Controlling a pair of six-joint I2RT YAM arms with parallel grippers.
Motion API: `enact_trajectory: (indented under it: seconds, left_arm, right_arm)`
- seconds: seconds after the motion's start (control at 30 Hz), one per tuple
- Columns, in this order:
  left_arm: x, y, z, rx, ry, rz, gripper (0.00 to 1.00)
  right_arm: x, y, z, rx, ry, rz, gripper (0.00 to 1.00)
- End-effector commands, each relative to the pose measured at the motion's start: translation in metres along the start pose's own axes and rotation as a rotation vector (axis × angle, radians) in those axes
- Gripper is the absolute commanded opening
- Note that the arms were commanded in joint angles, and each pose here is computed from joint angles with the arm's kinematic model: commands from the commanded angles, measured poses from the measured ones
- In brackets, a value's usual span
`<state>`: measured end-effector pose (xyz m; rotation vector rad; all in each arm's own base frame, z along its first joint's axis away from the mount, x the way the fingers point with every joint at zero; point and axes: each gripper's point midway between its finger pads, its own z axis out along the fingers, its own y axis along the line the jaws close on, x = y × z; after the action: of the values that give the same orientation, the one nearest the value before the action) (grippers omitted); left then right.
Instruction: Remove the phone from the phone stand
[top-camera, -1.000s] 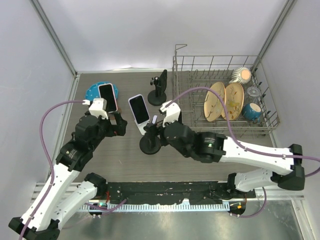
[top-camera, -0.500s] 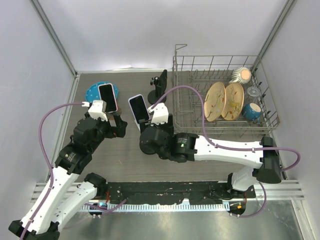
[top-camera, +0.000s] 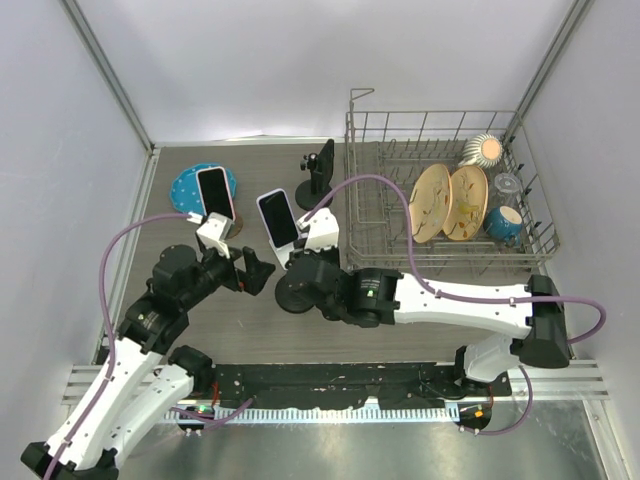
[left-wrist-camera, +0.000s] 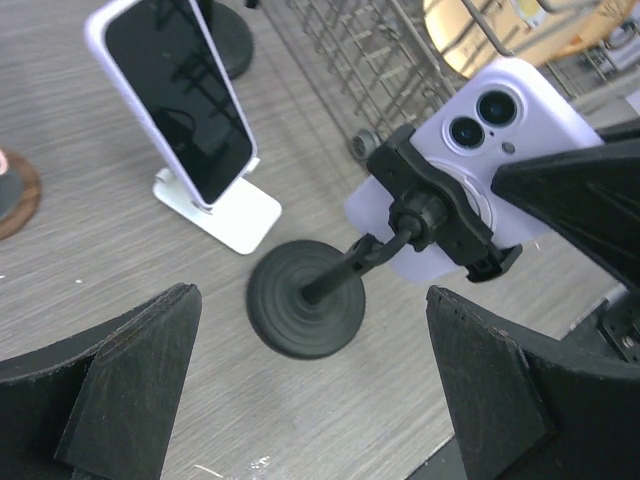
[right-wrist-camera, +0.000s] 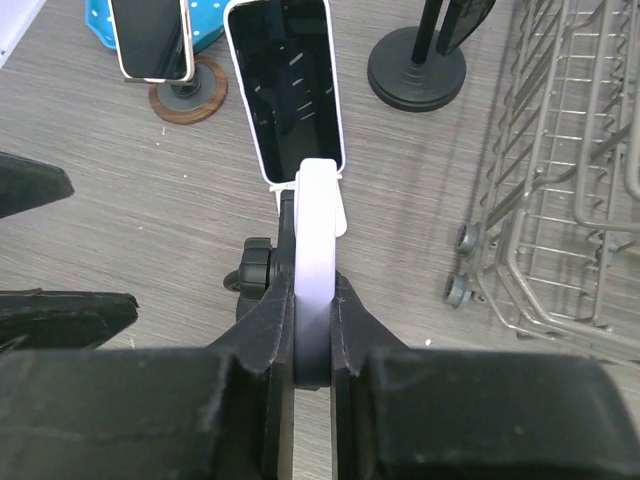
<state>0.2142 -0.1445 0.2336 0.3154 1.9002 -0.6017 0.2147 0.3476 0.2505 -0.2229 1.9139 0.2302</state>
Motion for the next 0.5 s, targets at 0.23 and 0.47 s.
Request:
enact_trajectory:
  seconds: [0.23,0.47]
  left_arm:
    - [-0.009,-0.050,0.014,0.270,-0.038,0.066,1.00]
    - [0.005,-0.103,0.032,0.332,0.005,0.133,1.00]
  right_arm:
    - [-0.036,-0.019,-0.031,-0.129,-0.085,-0.126,0.01]
    - [-0.035,-0.039,-0.040,-0.153,-0.124,-0.145,0.01]
